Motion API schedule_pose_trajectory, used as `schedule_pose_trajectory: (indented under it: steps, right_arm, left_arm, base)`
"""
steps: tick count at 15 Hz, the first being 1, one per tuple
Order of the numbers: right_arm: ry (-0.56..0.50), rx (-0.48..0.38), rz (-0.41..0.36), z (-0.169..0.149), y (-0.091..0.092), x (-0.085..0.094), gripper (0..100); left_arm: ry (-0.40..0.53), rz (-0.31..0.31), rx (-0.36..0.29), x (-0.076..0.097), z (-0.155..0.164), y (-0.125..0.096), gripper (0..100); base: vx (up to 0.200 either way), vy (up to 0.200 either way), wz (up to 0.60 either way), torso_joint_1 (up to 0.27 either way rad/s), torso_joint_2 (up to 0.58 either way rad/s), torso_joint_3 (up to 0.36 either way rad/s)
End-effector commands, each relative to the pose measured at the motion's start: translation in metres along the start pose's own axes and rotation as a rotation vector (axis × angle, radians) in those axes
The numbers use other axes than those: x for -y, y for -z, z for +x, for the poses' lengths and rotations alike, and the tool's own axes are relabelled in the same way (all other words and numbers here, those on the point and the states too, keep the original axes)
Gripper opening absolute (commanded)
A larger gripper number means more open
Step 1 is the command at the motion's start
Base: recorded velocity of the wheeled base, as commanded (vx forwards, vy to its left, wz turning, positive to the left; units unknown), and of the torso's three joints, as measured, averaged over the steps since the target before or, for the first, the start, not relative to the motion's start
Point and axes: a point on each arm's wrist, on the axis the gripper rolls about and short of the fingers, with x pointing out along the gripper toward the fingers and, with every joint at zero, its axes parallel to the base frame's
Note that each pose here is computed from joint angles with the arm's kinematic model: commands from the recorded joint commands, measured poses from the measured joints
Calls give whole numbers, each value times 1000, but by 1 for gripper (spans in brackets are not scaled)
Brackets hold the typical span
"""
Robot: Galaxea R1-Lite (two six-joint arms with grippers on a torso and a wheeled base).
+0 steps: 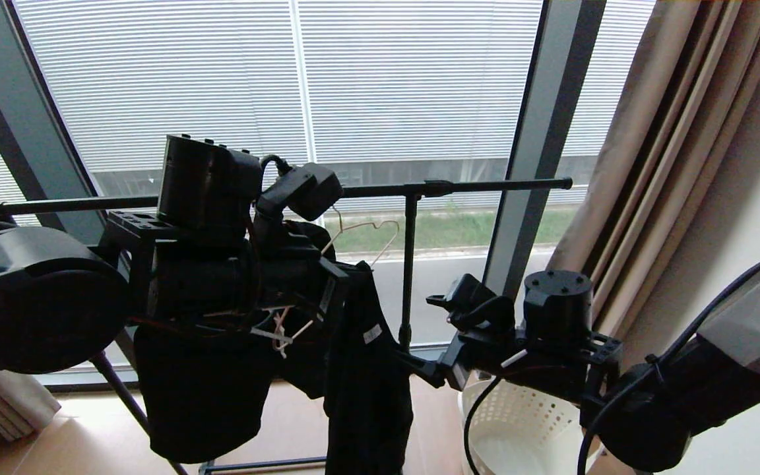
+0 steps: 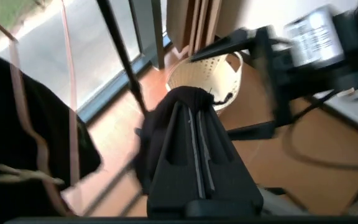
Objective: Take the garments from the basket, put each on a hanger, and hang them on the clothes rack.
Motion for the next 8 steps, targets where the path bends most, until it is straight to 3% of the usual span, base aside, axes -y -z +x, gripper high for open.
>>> schedule_pose_trajectory:
  steps: [1, 8]
  right_arm:
    - [12, 25, -5, -13, -9, 2, 100]
    - [-31, 2, 1, -9, 0, -3, 100]
  left_arm:
    - [-7, -2, -2, -4, 1, 1, 0]
    - [9, 14, 12, 1, 4, -5, 0]
  base:
    - [0, 0, 0, 0, 0, 0]
    - [0, 0, 0, 0, 0, 0]
